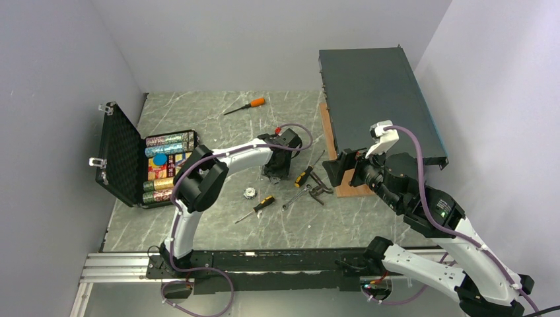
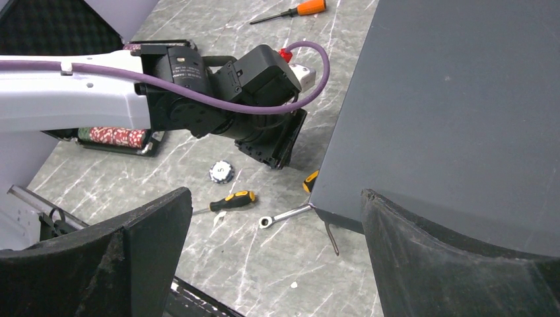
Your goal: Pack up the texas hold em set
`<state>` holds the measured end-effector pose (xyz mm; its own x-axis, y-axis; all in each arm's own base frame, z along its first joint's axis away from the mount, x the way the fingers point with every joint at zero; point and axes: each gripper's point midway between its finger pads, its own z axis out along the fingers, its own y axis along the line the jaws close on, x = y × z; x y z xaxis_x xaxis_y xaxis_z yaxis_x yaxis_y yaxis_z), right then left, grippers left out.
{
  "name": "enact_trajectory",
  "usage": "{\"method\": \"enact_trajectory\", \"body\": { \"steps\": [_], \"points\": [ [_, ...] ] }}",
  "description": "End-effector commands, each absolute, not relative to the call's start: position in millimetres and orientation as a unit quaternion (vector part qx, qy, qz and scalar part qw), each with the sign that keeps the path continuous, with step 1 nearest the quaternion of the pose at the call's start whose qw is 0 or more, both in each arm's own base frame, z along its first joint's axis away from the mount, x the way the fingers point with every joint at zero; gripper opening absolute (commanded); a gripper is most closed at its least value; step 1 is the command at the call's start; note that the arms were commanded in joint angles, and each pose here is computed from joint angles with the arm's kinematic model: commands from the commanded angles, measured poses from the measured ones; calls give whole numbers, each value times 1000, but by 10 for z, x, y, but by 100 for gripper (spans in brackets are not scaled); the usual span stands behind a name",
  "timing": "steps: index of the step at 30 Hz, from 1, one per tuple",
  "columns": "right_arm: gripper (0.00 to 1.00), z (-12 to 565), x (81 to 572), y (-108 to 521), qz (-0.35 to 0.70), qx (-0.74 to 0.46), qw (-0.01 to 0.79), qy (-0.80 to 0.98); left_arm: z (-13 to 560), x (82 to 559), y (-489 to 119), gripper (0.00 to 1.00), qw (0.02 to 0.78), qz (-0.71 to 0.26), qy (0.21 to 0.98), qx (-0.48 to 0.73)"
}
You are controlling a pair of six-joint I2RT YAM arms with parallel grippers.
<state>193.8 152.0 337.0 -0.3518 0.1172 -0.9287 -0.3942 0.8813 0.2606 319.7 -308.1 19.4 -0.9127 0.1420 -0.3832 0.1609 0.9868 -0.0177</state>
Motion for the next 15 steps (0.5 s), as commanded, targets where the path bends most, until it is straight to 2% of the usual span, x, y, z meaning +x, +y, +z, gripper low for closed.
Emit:
{"method": "enact_trajectory", "body": {
  "steps": [1, 7, 12, 15],
  "points": [
    [100, 3477, 1934, 1480, 232, -78, 574, 782, 14, 2966, -3043, 52, 154, -17, 984, 88],
    [100, 3479, 1927, 1477, 234, -77, 574, 781, 10, 2941, -3016, 52, 149, -12, 985, 91],
    [100, 3472, 1924, 1485, 236, -77, 572, 782, -19, 2944, -2990, 39, 149, -5, 984, 94],
    [100, 3483, 1925, 1478, 235, -75, 573, 781, -9, 2966, -2981, 35, 153, -2, 984, 96]
  ]
}}
